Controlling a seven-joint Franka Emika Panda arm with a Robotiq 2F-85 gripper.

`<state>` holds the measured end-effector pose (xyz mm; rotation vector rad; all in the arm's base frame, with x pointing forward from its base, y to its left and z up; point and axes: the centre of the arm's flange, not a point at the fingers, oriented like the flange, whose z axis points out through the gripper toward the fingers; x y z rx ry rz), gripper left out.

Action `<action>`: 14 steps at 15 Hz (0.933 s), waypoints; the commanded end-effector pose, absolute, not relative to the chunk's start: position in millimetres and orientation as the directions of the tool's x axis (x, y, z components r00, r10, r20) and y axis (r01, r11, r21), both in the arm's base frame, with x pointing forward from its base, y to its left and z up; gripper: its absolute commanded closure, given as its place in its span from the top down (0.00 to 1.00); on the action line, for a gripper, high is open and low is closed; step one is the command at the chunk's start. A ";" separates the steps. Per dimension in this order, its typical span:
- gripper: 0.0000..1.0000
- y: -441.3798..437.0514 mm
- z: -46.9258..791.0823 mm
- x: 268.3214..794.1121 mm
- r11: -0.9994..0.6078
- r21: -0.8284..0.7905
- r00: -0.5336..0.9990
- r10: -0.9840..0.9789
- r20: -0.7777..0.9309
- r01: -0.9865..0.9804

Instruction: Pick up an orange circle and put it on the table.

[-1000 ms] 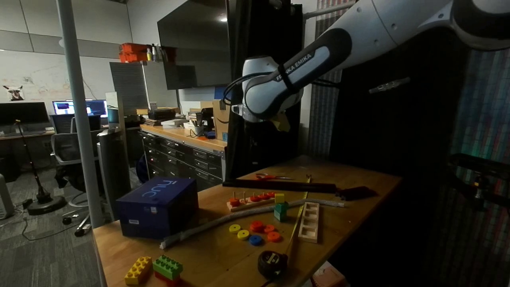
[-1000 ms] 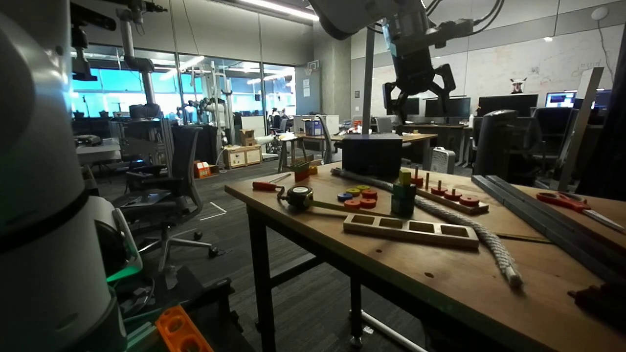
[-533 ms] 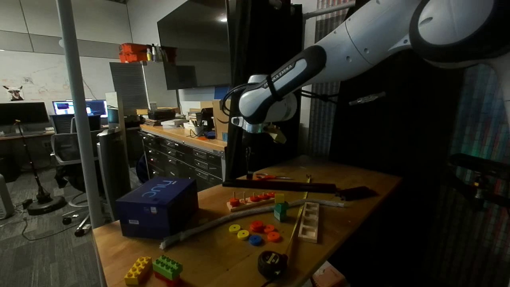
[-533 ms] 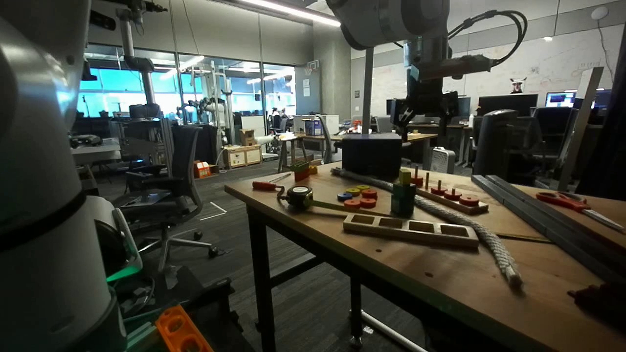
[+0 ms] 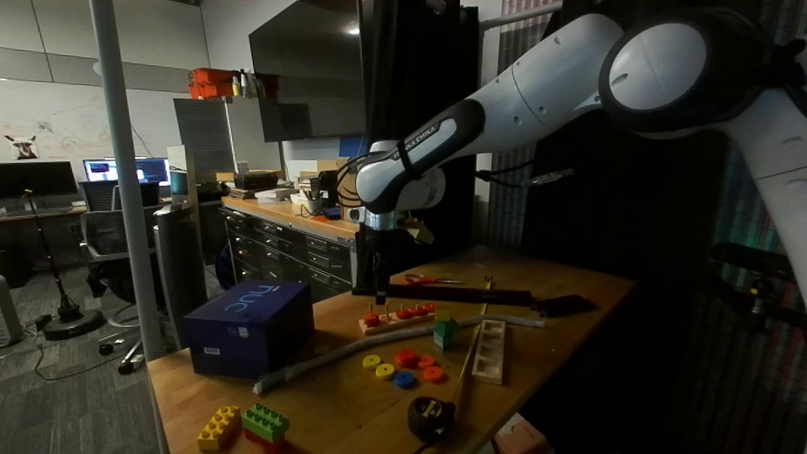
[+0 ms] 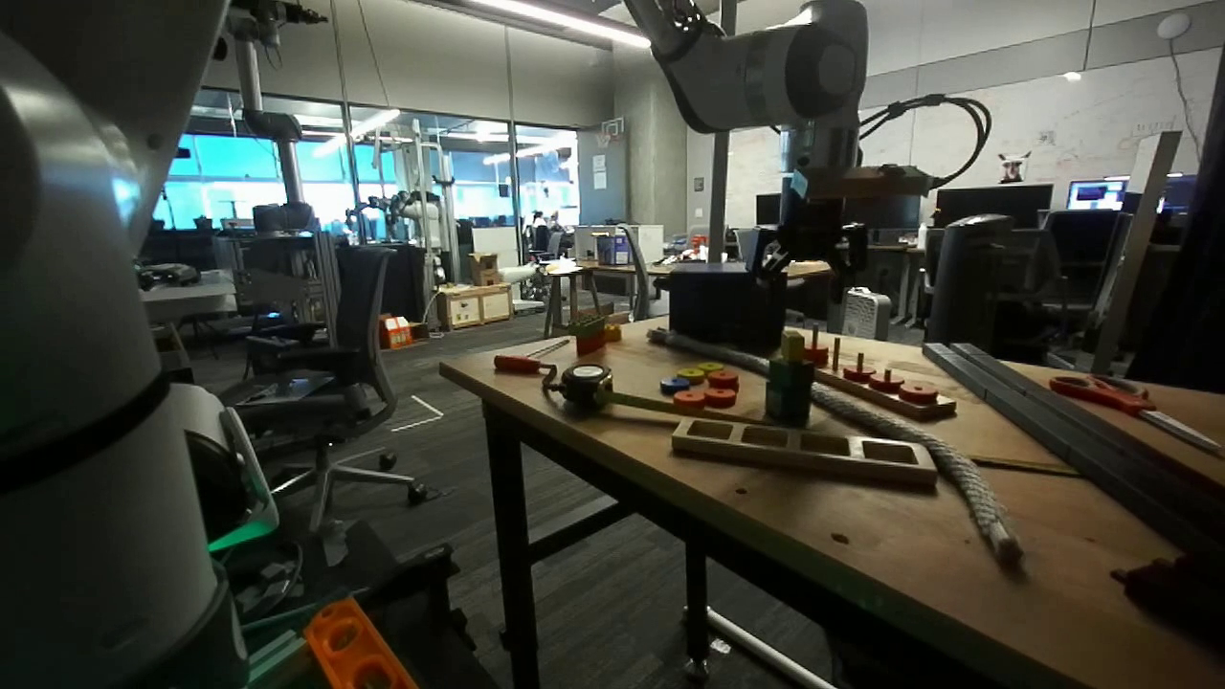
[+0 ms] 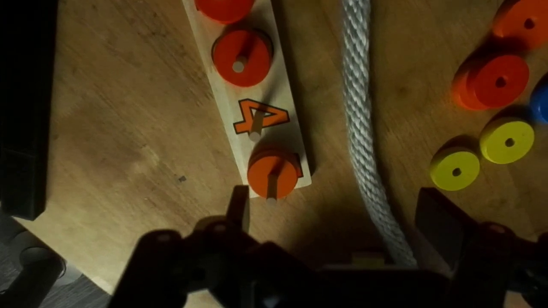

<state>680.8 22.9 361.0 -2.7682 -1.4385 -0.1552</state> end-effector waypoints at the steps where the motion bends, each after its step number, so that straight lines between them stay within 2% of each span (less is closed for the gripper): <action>1: 1.00 22.1 352.8 700.0 -0.568 -0.015 0.567 0.818 0.096 0.823; 14: 1.00 28.6 327.9 725.0 -0.553 -0.057 0.555 0.831 0.032 0.831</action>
